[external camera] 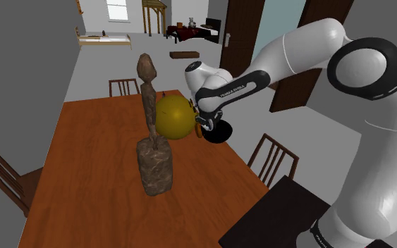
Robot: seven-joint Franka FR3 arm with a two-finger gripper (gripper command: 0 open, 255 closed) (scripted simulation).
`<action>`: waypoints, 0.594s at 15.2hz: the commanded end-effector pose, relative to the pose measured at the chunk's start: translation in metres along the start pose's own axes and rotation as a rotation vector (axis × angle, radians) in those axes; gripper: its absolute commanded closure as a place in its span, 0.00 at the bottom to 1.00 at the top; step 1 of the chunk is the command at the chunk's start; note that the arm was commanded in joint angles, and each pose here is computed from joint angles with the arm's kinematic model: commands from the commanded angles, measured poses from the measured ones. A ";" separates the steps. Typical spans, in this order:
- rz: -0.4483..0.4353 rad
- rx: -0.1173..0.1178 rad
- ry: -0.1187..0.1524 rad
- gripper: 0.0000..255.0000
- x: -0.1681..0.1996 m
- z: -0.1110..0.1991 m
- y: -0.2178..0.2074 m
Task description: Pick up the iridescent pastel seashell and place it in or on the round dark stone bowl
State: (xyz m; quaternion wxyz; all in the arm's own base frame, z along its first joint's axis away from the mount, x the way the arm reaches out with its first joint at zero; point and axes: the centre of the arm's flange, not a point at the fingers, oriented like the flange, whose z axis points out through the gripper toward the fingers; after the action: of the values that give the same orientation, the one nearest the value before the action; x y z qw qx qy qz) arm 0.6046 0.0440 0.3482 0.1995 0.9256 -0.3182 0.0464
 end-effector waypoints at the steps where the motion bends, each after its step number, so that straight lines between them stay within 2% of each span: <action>1: -0.001 0.001 0.001 1.00 0.022 0.010 0.014; 9: -0.001 0.001 0.001 1.00 0.108 0.049 0.062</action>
State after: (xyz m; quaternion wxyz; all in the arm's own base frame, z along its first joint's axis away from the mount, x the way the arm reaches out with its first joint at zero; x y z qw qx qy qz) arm 0.6457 -0.0667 0.3457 0.1994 0.9256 -0.3183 0.0466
